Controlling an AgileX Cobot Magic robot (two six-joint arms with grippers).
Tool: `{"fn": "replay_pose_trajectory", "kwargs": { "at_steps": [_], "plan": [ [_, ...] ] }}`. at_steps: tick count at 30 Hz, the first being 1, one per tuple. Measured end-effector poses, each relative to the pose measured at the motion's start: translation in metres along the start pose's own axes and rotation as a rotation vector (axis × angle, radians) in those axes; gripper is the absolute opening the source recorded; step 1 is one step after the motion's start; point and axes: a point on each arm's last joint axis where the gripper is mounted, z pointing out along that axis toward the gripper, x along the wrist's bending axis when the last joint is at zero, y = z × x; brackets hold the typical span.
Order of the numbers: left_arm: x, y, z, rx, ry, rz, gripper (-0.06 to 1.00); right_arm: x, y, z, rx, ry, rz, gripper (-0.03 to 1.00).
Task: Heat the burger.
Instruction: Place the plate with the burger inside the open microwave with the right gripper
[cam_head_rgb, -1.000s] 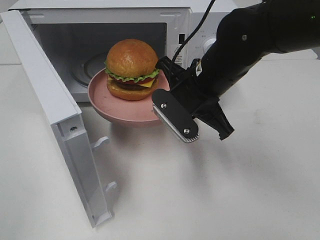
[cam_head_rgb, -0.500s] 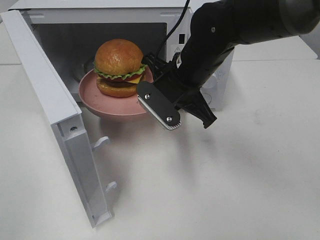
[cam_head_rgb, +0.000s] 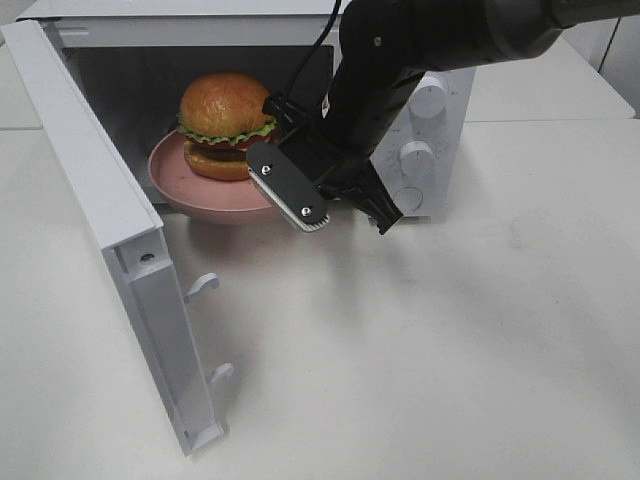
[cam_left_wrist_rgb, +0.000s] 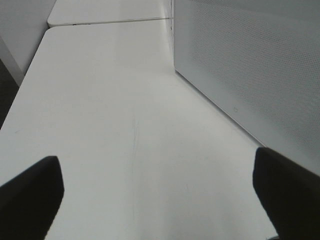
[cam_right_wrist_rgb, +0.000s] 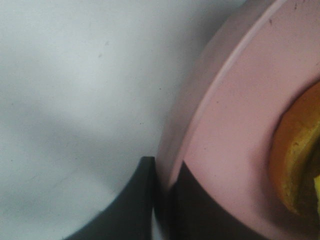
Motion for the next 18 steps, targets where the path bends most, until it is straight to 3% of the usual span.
{"fn": "replay_pose_trajectory", "kwargs": {
  "at_steps": [18],
  "plan": [
    [0.000, 0.000, 0.000, 0.000, 0.000, 0.000, 0.97, -0.035, -0.011, 0.028, 0.060, -0.026, 0.128, 0.08]
  ]
}}
